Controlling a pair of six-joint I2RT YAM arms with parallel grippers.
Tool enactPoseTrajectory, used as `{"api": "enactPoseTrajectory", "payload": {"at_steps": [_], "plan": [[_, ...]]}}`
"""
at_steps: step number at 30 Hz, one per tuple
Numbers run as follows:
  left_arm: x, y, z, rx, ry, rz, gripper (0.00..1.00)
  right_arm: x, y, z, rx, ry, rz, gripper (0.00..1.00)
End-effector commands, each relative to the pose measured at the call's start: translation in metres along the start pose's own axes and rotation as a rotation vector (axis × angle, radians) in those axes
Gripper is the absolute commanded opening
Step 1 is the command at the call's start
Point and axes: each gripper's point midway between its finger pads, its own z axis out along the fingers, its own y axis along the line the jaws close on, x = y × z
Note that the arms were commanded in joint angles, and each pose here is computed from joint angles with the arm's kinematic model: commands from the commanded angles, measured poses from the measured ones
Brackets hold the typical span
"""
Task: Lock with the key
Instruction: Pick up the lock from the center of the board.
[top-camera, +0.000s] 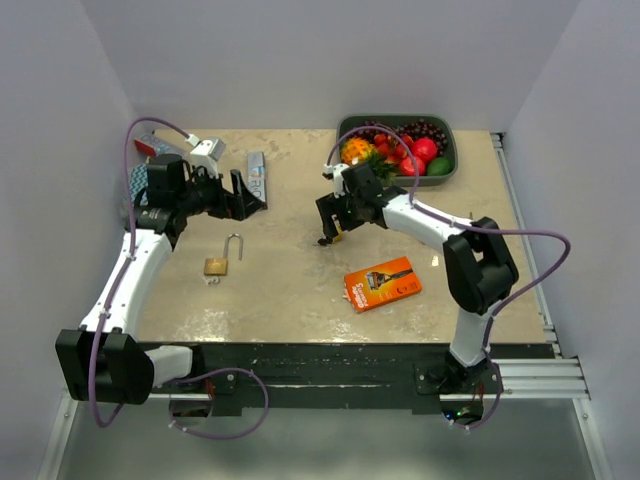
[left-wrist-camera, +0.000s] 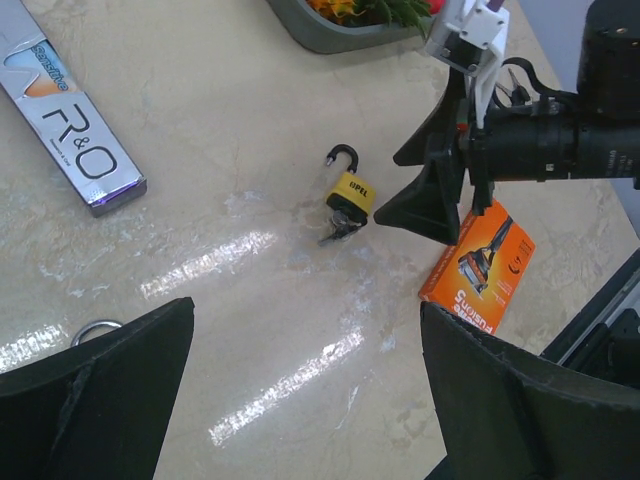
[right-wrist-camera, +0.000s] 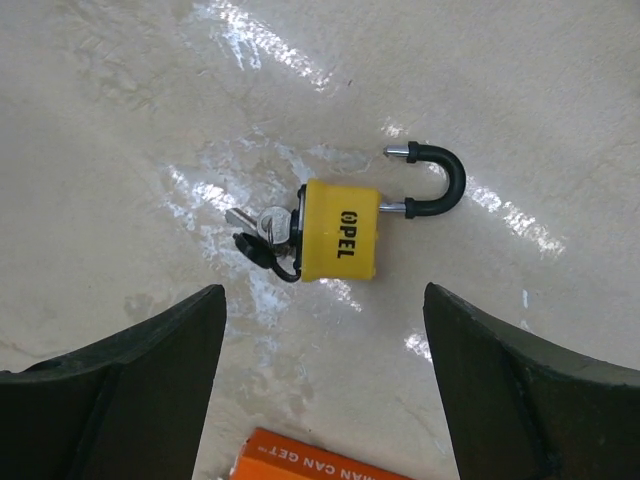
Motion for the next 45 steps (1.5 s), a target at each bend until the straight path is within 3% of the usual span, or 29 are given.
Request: {"api": "enactPoseTrajectory", "payload": {"at_steps": [1,11,18,32,35,41,44,45], "plan": [[-0.007,0.000,-0.005,-0.006,-0.033,-0.006,0.98,-0.038,-0.015,0.007,0.107,-0.103,0.095,0.79],[-0.004,0.008,-0.008,-0.029,-0.030,-0.009,0.98,-0.022,-0.013,0.040,0.131,-0.048,0.114,0.73],[-0.001,0.012,-0.006,-0.030,-0.024,-0.017,0.98,-0.008,-0.003,0.044,0.099,-0.016,0.106,0.78],[0.000,0.013,-0.007,-0.031,-0.016,-0.012,0.98,0.018,-0.006,0.052,0.105,0.040,0.067,0.72],[0.000,0.013,-0.007,-0.027,-0.015,-0.015,0.98,0.021,-0.008,0.054,0.112,0.043,0.063,0.64],[0.002,0.012,-0.009,-0.027,-0.007,0.001,0.98,0.013,-0.003,0.041,0.076,0.025,-0.006,0.33],[0.004,0.010,-0.009,-0.010,0.004,0.029,0.98,0.004,0.003,0.025,0.037,-0.001,-0.063,0.14],[0.005,0.011,-0.009,-0.004,0.008,0.047,0.98,0.003,0.005,0.021,0.018,-0.004,-0.096,0.03]]}}
